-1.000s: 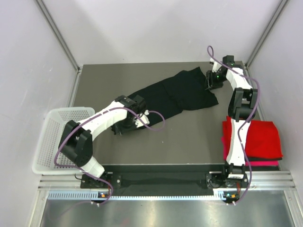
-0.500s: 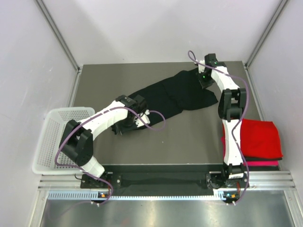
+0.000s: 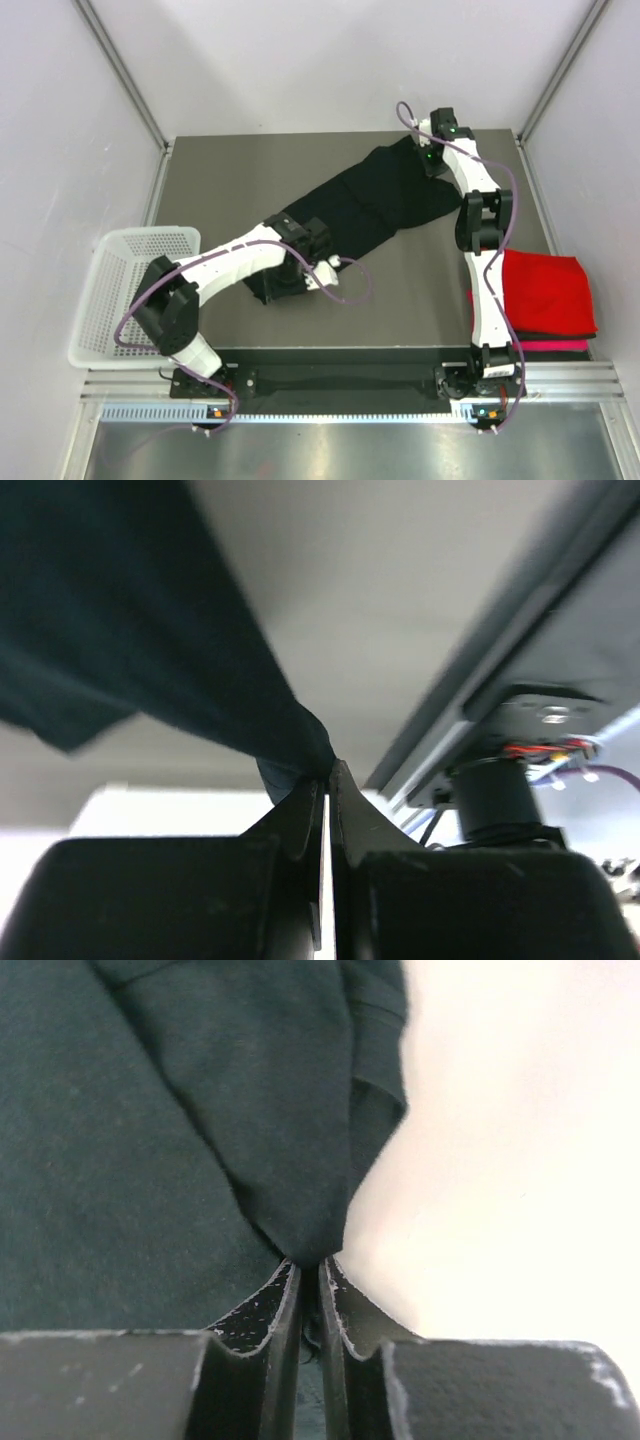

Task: Fold and stack the t-shirts
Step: Fold the tshirt

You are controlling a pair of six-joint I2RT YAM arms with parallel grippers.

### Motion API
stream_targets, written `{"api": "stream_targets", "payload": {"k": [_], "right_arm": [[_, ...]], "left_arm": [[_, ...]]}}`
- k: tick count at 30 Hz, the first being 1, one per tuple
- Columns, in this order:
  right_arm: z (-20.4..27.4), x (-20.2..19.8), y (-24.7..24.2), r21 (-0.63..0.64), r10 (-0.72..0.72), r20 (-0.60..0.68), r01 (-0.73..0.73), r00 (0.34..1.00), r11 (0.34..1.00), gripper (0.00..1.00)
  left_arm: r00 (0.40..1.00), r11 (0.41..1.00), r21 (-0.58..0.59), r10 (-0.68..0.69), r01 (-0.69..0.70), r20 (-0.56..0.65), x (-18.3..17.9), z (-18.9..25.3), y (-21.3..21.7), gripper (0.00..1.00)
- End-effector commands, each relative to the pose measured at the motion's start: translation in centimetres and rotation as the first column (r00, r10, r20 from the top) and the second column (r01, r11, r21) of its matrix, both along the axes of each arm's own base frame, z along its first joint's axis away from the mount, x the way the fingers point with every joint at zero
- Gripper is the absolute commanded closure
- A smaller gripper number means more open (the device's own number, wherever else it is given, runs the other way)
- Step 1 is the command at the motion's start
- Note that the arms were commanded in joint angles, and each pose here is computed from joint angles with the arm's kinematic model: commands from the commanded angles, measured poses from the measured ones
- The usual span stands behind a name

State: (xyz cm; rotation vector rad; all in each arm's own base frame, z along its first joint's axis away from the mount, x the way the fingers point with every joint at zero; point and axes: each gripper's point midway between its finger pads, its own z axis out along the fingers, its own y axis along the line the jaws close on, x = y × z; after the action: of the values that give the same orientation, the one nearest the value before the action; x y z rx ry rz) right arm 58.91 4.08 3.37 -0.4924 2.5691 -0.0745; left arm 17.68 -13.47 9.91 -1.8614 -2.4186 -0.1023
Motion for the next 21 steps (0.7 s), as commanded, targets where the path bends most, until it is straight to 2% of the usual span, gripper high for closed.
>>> {"api": "stream_targets", "payload": {"k": [1,5,10,16,21], "right_arm": [[-2.3,2.6,-0.7,-0.091,-0.013,0.096,0.022,0.995,0.996,0.88],[0.3,5.5,-0.2,-0.09,-0.017,0.233,0.039,0.972,0.995,0.87],[1.7,8.0,1.3,-0.118,0.018,0.346,0.024,0.938,0.993,0.87],[4.2,10.2,4.6,-0.119,0.055,0.471,0.001,0.88,0.993,1.0],[5.6,11.4,7.1,-0.142,0.101,0.546,-0.027,0.832,0.989,1.0]], "left_arm": [[0.965,0.996,-0.003,-0.09,0.092,-0.246,-6.0,0.9,-0.4,1.0],[0.923,0.979,-0.009,-0.197,0.205,-0.332,-9.1,0.6,-2.3,1.0],[0.886,0.957,-0.063,-0.287,0.284,-0.365,-10.9,0.7,-5.9,1.0],[0.866,0.936,-0.134,-0.351,0.325,-0.357,-11.6,0.8,-10.4,1.0],[0.834,0.918,-0.218,-0.393,0.331,-0.387,-13.8,0.9,-13.9,0.91]]}}
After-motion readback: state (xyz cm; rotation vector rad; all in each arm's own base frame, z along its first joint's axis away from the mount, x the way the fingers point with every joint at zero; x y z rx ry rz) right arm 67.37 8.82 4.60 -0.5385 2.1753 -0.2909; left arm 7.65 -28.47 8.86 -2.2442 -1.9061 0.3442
